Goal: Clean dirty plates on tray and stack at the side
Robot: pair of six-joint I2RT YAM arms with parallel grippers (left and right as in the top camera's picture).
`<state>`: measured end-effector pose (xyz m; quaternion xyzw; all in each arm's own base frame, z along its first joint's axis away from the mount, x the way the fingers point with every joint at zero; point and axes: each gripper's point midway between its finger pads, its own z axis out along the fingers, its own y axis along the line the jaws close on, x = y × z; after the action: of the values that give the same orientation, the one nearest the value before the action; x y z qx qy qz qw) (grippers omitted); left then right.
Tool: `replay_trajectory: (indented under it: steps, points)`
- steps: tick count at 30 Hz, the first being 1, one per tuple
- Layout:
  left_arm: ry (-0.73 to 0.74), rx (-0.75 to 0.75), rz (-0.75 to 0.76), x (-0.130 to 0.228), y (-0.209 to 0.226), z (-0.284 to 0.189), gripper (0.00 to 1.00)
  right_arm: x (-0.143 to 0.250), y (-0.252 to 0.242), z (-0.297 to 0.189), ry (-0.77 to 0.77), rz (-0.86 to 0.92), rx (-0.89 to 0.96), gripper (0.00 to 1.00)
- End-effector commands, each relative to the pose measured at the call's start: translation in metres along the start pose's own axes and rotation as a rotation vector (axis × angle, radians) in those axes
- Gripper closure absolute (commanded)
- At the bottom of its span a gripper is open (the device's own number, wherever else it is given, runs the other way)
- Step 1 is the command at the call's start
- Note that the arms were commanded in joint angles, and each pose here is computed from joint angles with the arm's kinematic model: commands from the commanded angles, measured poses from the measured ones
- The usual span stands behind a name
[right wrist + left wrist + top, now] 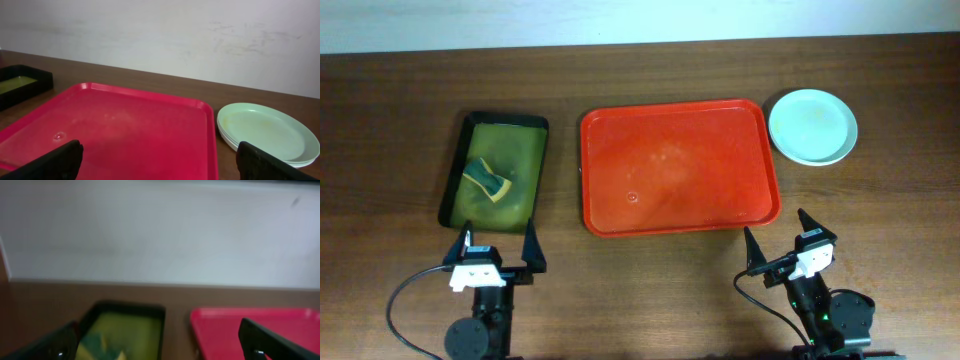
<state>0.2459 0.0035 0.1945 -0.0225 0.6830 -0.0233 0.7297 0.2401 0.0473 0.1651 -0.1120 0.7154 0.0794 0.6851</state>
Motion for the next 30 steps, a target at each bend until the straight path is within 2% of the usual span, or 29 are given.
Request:
replay_trajectory:
  steps: [1,13,30]
  points:
    - [0.11,-0.09,0.016,0.0298,0.016,-0.0022,0.01,0.0032,-0.0021,0.0001,0.004,0.006,0.009,0.02]
    - [0.146,-0.073,0.14,0.0374,0.0148,-0.0031,0.01,0.0031,-0.0021,0.0001,0.003,0.006,0.009,0.02]
    - [0.145,-0.072,0.141,0.0371,0.0146,-0.003,0.01,0.0031,-0.0022,0.0,0.003,0.006,0.01,0.02]
